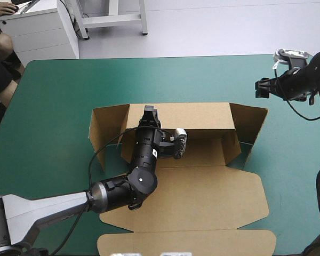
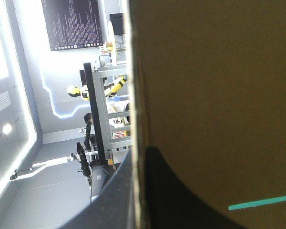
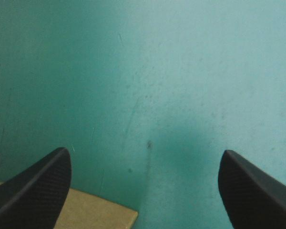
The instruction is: Fold the box
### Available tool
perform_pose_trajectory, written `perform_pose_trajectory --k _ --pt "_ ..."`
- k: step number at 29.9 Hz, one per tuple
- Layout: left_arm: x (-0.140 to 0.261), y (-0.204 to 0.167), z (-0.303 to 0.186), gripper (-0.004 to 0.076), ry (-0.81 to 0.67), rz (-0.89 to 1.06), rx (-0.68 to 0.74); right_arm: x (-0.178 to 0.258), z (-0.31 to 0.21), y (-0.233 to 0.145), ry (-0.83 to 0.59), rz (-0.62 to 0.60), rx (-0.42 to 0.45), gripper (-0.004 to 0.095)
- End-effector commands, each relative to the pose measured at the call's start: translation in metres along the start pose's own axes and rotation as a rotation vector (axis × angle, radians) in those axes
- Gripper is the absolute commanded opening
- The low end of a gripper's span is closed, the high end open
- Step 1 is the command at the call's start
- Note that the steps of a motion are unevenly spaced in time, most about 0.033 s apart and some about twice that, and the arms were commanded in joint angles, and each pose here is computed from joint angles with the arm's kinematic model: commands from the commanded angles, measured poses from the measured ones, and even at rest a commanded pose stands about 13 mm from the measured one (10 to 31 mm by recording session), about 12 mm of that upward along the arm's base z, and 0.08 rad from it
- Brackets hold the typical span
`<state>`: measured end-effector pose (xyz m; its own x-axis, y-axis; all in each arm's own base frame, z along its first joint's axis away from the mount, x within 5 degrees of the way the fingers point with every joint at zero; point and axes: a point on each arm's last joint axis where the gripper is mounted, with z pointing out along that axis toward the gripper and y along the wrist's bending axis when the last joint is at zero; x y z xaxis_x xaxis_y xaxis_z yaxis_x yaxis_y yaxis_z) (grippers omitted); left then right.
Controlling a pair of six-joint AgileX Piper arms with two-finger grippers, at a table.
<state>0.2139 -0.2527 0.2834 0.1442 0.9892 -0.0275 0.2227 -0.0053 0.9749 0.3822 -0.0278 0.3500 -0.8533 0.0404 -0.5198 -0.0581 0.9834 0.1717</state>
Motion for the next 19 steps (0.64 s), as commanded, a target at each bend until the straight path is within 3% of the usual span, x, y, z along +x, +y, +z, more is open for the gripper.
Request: perform_pose_trajectory --k 1,9,19 --pt "0.003 0.026 -0.009 -0.0010 -0.004 -0.022 -0.115 -0.002 -0.018 0.007 -0.013 -0.047 -0.052 0.0764" --pt "0.003 0.027 -0.009 -0.0010 -0.005 -0.021 -0.116 0.032 0.000 0.009 0.063 -0.052 -0.103 0.0763" --pt "0.003 0.027 -0.009 -0.0010 -0.002 -0.021 -0.118 0.072 -0.014 0.024 -0.041 -0.064 -0.188 0.0762"
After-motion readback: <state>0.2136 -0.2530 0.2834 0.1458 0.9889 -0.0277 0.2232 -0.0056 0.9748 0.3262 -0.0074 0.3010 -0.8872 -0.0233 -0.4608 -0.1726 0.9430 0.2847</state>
